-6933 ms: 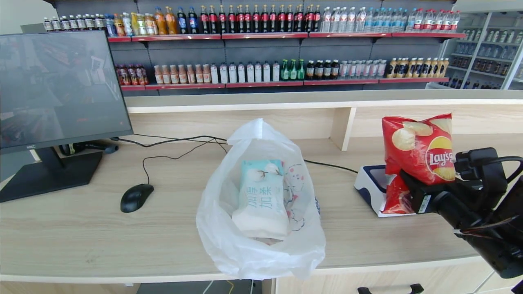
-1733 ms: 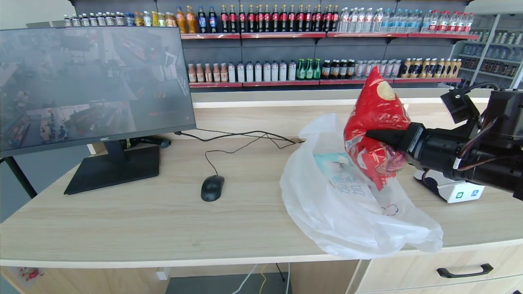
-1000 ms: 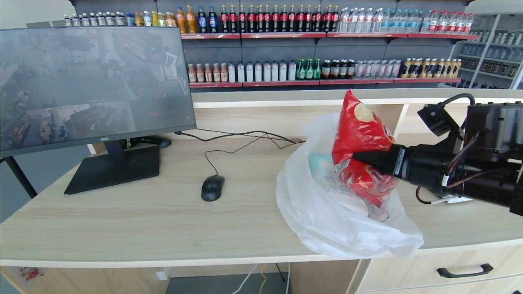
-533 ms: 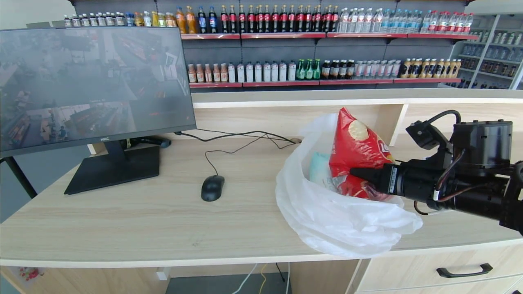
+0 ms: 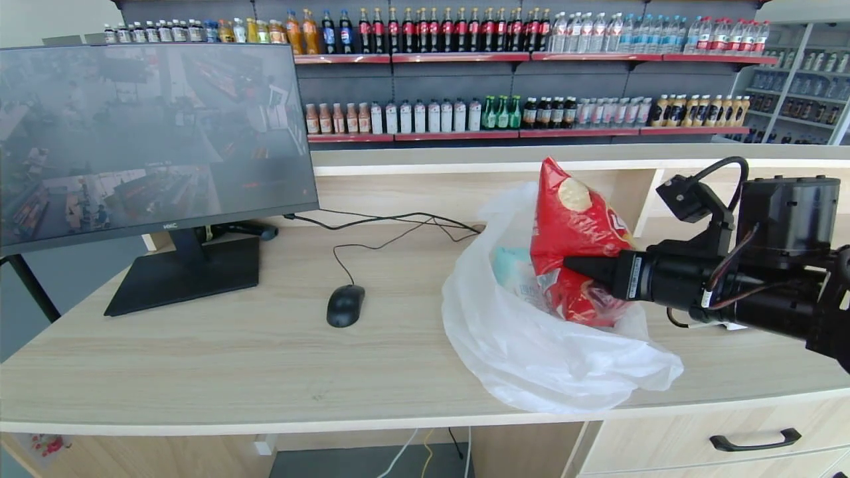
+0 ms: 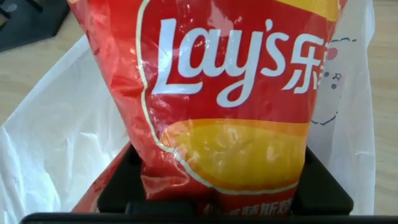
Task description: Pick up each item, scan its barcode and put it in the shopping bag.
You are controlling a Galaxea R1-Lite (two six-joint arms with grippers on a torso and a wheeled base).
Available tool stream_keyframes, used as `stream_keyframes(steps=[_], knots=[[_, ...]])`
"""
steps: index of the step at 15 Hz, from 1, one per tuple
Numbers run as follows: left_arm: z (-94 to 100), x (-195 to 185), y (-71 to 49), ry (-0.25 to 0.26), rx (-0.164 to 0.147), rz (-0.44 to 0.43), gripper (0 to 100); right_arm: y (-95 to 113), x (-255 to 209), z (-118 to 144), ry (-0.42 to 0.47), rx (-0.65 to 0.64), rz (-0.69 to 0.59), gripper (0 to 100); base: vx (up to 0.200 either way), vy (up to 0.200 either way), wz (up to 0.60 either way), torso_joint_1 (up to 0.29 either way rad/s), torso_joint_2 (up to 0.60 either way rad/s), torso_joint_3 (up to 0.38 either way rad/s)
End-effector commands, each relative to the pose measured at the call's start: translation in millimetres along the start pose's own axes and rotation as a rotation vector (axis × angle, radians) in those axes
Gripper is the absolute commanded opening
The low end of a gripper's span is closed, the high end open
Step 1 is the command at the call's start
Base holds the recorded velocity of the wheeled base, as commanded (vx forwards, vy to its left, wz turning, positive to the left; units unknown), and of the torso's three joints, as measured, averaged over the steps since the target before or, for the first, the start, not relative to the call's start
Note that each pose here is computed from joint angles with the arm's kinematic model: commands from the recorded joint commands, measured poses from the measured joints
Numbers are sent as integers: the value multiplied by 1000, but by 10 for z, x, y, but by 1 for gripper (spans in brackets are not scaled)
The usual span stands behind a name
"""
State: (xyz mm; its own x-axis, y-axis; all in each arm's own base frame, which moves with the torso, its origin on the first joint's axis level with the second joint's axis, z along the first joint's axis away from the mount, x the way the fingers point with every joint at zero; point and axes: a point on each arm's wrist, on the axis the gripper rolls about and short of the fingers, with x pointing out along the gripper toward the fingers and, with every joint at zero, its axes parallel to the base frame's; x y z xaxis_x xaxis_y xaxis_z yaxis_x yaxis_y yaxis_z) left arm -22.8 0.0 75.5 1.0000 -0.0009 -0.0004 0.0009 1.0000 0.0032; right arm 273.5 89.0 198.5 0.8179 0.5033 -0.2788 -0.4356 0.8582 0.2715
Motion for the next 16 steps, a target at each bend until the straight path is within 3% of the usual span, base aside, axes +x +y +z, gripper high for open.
stream_keyframes(steps=[1,3,5,8,16], knots=[[0,0,0,0,0,-1,100,113,3,344,-121,-35,37,0,0,0,0,0,0,0],[0,0,0,0,0,-1,100,183,-4,538,-161,-34,58,0,0,0,0,0,0,0],[0,0,0,0,0,-1,100,309,-5,444,-91,-8,83,0,0,0,0,0,0,0],[0,0,0,0,0,-1,100,328,85,18,57,109,13,0,0,0,0,0,0,0],[0,0,0,0,0,1,100,247,258,-164,124,158,-38,0,0,0,0,0,0,0]])
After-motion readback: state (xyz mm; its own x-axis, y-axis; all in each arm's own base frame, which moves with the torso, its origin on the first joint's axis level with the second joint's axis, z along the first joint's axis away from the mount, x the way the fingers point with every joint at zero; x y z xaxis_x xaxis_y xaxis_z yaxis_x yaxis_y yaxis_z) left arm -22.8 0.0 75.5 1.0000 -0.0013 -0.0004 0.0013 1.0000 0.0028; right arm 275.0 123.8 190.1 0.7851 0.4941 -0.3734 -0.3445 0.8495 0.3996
